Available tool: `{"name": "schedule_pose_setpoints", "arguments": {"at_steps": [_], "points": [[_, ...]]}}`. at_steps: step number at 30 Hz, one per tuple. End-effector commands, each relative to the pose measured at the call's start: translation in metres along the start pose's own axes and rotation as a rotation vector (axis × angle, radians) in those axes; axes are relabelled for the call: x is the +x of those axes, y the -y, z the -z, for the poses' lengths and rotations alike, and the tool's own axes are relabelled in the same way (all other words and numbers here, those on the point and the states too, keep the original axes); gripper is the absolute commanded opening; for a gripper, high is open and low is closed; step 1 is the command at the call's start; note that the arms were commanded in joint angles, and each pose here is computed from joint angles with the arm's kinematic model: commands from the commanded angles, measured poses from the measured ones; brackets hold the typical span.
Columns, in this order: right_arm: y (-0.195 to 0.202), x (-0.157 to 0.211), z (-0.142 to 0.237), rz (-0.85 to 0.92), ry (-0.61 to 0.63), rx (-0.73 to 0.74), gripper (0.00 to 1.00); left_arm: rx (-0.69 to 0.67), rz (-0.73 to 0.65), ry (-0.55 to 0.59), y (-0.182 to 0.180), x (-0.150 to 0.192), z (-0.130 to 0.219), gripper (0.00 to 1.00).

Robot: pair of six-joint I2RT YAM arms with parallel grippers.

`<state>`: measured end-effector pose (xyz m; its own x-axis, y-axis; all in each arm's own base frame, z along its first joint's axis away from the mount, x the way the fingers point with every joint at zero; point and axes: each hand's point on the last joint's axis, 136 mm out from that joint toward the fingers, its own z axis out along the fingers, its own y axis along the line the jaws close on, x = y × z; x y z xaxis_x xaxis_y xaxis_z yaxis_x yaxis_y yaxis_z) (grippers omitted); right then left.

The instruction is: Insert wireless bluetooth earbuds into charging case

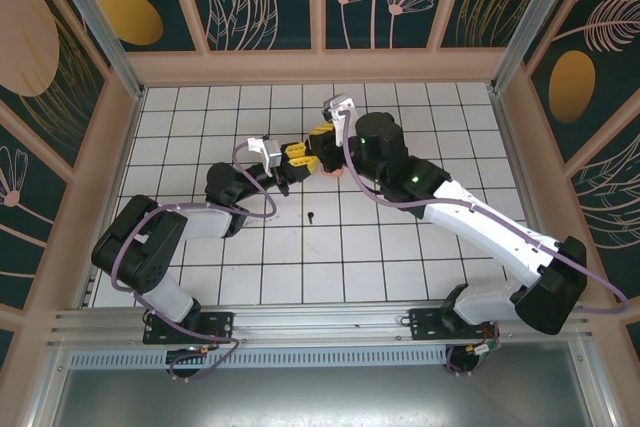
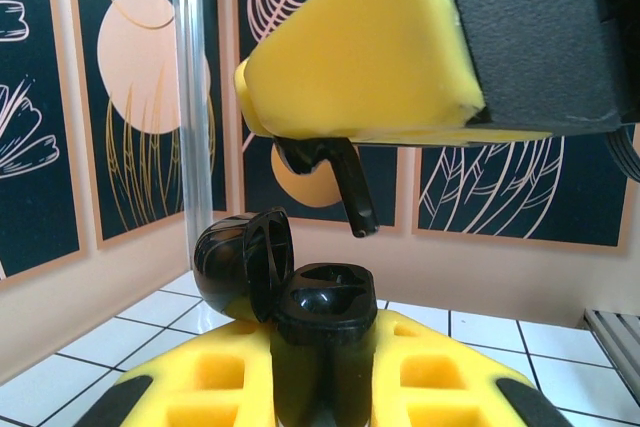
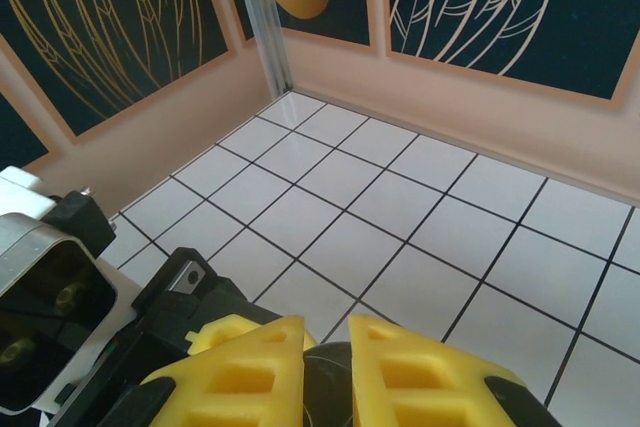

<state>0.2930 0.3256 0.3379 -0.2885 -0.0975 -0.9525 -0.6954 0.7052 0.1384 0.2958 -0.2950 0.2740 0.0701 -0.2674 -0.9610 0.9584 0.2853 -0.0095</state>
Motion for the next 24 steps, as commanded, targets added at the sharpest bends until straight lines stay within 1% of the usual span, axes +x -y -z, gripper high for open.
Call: {"name": "schedule_pose_setpoints", "arguments": {"at_steps": [1, 13, 22, 24], "points": [[-0.007, -0.005, 0.003, 0.000, 0.032, -0.027, 0.16, 0.044, -0.032, 0.044, 0.008, -0.016, -0.005, 0.00], [0.001, 0.015, -0.005, 0.008, -0.014, 0.011, 0.16, 0.059, -0.044, 0.052, 0.012, -0.024, -0.006, 0.00], [-0.009, 0.035, -0.006, 0.047, -0.064, -0.029, 0.15, 0.058, -0.048, 0.051, 0.011, -0.028, -0.008, 0.00], [-0.017, 0.043, -0.006, 0.054, -0.086, -0.070, 0.15, 0.055, -0.045, 0.054, 0.010, -0.029, -0.008, 0.00]]}}
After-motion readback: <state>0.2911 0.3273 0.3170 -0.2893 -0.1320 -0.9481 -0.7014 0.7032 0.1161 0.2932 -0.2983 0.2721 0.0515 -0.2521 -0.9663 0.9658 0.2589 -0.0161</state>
